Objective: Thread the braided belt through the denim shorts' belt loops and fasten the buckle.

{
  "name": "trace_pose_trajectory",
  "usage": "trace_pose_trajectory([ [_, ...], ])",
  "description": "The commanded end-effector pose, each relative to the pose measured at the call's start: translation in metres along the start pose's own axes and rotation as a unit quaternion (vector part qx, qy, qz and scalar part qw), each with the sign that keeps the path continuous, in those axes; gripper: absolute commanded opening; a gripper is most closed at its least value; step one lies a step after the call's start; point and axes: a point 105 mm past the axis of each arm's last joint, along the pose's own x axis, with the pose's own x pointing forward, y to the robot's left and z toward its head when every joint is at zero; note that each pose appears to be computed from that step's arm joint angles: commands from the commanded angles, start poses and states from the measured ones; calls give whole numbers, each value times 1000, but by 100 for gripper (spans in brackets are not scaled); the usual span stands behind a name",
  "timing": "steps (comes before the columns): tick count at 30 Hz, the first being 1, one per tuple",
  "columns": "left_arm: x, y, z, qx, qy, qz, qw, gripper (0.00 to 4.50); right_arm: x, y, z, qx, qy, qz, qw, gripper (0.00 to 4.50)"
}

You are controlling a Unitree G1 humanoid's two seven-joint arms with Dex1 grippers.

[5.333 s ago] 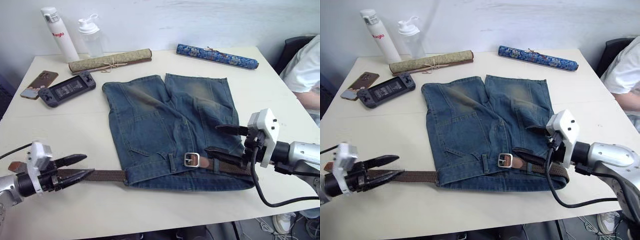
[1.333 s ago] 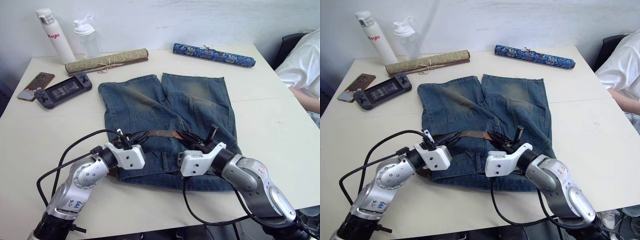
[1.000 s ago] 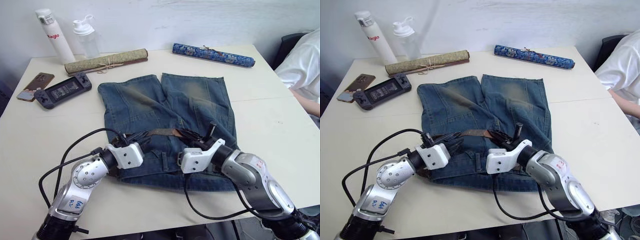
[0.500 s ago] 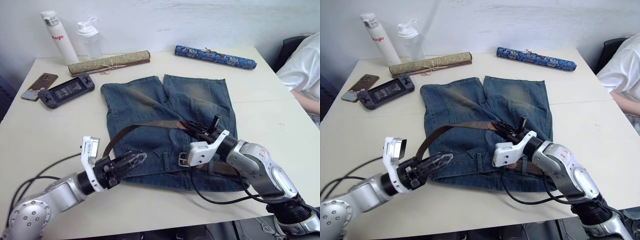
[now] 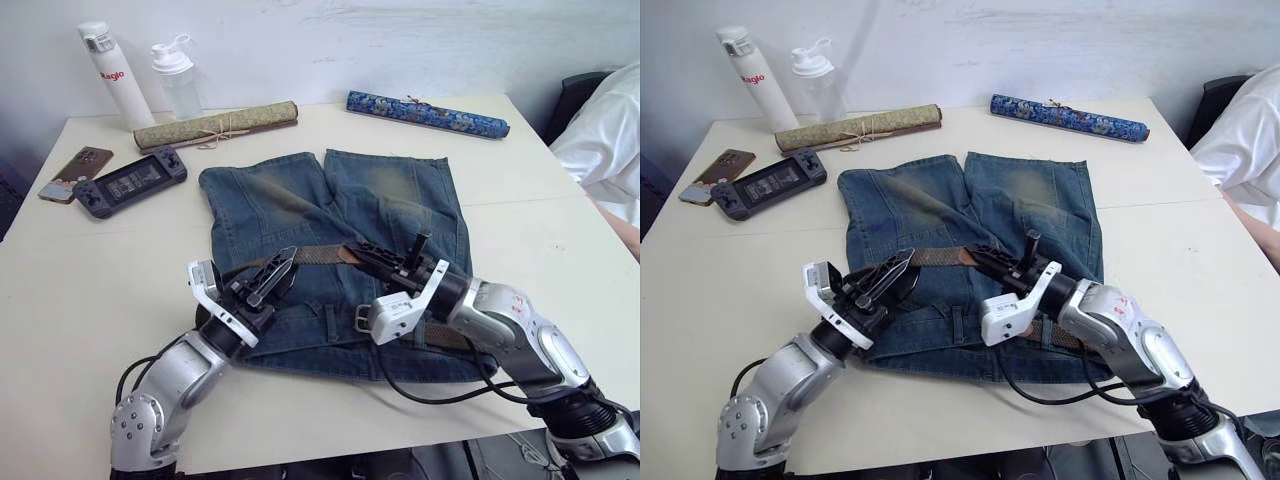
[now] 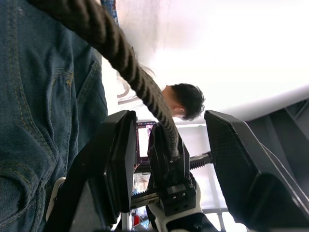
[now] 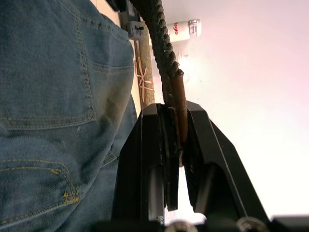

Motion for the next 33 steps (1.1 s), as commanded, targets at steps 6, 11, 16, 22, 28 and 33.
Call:
trace_pose_trajectory([
  [6, 2, -13, 1, -6, -12, -21, 1000, 231, 4, -5, 8, -8, -19, -12, 1000, 0],
  [11, 2, -14, 2, -8, -15, -26, 1000, 63, 3, -5, 6, -7, -15, -10, 1000, 0],
  [16, 2, -14, 6, -11, -23, -28, 999, 8, 2, -4, 5, -5, -10, -8, 1000, 0],
  [22, 0, -12, 5, -7, -19, -24, 1000, 8, 0, -2, 6, 16, -7, -5, 1000, 0],
  [28, -1, -11, 4, 3, -6, -22, 1000, 0, -1, -8, 5, 96, 3, -16, 995, 166],
  [33, -4, -7, 11, 10, -10, -19, 1000, 0, -17, -3, -9, 192, 46, -4, 980, 381],
])
